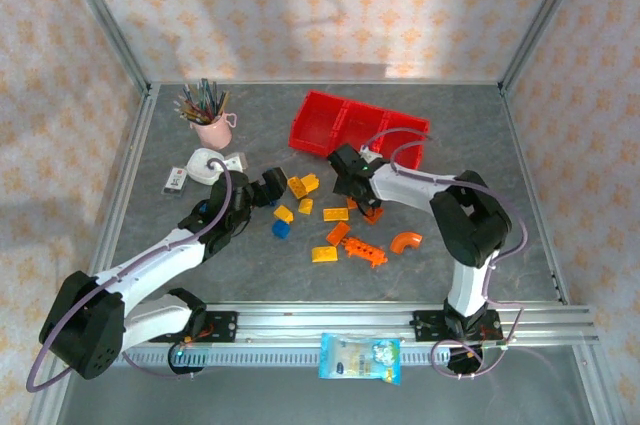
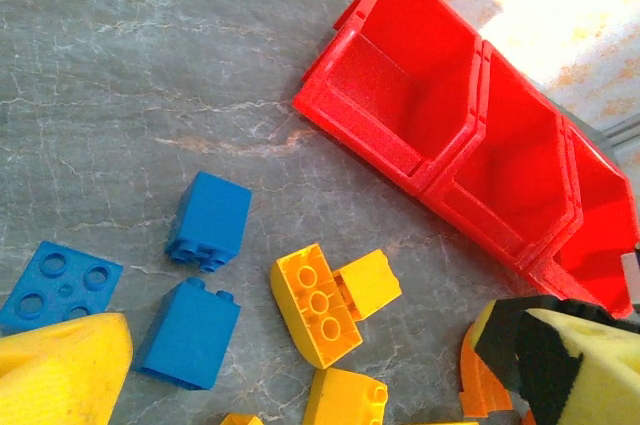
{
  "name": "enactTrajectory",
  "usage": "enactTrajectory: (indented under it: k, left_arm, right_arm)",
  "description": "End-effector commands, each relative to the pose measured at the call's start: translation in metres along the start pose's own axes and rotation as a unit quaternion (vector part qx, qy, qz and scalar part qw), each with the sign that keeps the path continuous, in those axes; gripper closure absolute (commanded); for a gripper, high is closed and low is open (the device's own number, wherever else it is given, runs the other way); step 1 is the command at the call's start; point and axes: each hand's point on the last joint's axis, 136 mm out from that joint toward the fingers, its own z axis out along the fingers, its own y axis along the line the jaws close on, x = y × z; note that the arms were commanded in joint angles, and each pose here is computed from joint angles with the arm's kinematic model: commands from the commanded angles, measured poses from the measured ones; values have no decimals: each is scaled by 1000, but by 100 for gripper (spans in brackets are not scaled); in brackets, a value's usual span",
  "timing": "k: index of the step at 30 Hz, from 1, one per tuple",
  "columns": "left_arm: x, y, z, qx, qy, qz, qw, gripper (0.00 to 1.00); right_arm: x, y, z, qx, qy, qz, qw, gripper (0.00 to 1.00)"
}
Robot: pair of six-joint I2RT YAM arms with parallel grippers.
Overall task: Sort the legos into containers by color
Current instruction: Pick up the lego from the center of the table.
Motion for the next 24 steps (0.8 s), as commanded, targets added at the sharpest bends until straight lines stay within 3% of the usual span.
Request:
enactTrajectory:
  k: [1, 12, 24]
  left_arm:
    - [-5, -1, 0, -15, -3, 12, 1000, 1]
    - [-3, -1, 5, -23, 7, 17, 1000, 1]
    - [-4, 1, 5, -29, 7, 16, 999, 1]
  right_arm:
    - [-9, 6, 3, 6, -17, 9, 1000, 28]
    - [-13, 10, 17, 27, -23, 3, 999, 34]
    - [-17, 23, 25, 17, -25, -13, 999, 50]
